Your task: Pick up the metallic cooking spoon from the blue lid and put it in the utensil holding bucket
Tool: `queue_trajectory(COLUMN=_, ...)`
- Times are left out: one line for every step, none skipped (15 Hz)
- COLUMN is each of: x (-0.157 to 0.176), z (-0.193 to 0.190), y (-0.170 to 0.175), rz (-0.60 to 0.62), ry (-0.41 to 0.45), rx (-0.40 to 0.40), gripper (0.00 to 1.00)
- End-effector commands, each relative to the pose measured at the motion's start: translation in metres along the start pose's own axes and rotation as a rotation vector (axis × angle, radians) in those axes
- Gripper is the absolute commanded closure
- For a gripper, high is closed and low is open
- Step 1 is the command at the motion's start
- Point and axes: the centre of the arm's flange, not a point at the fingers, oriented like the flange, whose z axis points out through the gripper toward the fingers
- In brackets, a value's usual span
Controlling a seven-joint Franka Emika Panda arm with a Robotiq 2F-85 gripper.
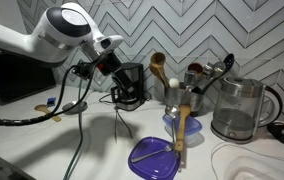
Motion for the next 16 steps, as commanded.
queue_trajectory(x=0.035, z=0.032, y=0.000, rz=0.061, ry=0.031, rx=0.079, gripper=0.00)
queue_trajectory(x=0.046, z=0.042, y=0.000, rz=0.071, ry=0.034, rx=0.091, gripper=0.00)
queue_trajectory(x=0.053, z=0.050, y=-0.001, rz=0.088, ry=0.041, rx=0.093, gripper=0.00)
queue_trajectory(x=0.061, z=0.058, y=-0.002, rz=0.102, ry=0.069, rx=0.121, gripper=0.00)
queue_trajectory(x=0.069, z=0.065, y=-0.004, rz=0.107, ry=0.082, rx=0.154, gripper=0.00)
queue_trajectory(x=0.075, z=0.072, y=-0.008, rz=0.119, ry=0.092, rx=0.185, gripper=0.00)
queue_trajectory(x=0.081, z=0.078, y=-0.011, rz=0.138, ry=0.099, rx=0.202, gripper=0.00)
queue_trajectory(x=0.086, z=0.085, y=-0.015, rz=0.149, ry=0.097, rx=0.222, gripper=0.00)
queue_trajectory(x=0.091, z=0.093, y=-0.019, rz=0.163, ry=0.088, rx=0.235, gripper=0.00)
queue_trajectory(x=0.094, z=0.101, y=-0.023, rz=0.180, ry=0.082, rx=0.242, gripper=0.00)
queue_trajectory(x=0.097, z=0.109, y=-0.027, rz=0.198, ry=0.069, rx=0.241, gripper=0.00)
queue_trajectory(x=0.100, z=0.116, y=-0.030, rz=0.211, ry=0.053, rx=0.245, gripper=0.00)
queue_trajectory(x=0.102, z=0.122, y=-0.033, rz=0.224, ry=0.044, rx=0.241, gripper=0.00)
queue_trajectory(x=0.103, z=0.128, y=-0.036, rz=0.234, ry=0.034, rx=0.245, gripper=0.00)
queue_trajectory(x=0.106, z=0.134, y=-0.039, rz=0.241, ry=0.030, rx=0.247, gripper=0.00)
queue_trajectory(x=0.107, z=0.139, y=-0.042, rz=0.248, ry=0.023, rx=0.246, gripper=0.00)
